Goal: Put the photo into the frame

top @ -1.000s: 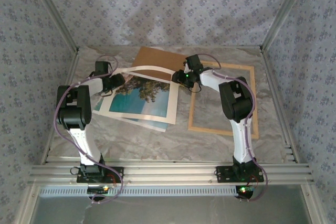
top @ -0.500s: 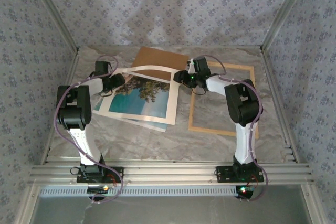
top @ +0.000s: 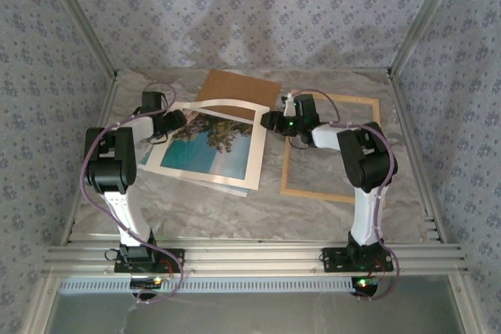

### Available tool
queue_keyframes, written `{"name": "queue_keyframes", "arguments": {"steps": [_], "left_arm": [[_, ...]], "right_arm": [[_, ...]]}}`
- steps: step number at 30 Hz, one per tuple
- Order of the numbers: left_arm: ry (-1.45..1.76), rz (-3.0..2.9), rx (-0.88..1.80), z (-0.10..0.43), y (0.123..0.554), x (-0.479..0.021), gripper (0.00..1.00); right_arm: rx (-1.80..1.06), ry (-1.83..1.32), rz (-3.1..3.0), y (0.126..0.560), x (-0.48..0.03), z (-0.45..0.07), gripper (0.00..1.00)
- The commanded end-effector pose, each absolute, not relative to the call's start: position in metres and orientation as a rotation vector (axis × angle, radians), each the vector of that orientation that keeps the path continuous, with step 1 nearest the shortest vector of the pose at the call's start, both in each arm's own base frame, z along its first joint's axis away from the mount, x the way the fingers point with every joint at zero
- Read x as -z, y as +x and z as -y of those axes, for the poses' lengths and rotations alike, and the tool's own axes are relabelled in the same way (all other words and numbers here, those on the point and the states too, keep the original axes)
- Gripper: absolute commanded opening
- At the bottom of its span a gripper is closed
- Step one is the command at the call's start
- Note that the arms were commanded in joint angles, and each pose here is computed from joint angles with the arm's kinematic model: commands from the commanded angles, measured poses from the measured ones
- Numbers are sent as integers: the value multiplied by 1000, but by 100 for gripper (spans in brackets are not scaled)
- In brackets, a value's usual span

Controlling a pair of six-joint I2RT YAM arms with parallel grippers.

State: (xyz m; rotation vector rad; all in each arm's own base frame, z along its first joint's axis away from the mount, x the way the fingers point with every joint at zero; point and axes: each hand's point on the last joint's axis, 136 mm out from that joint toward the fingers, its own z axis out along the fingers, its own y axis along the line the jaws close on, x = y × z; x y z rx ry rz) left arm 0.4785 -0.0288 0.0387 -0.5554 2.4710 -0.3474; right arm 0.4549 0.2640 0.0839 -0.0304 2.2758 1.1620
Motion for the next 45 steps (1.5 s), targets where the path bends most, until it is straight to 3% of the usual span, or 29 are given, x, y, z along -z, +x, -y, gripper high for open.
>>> {"name": "queue_keyframes", "arguments": {"steps": [1,29,40,45], "left_arm": [[-561,-2495,379,33,469,-38,75],[-574,-2499,374,32,471,-37,75],[-560,-2485,394,36,472,-44,75],[-542,-2427,438,43,478,-64,75]], "right_arm": [[-1209,-97,-2154,455,-112,-265,50],[-1290,-206,-1984,441,-136,-262,42],[-1188,-176,-2111,447,-115,-262,23],[-1181,-194,-2125,451,-119,-266,1]]}}
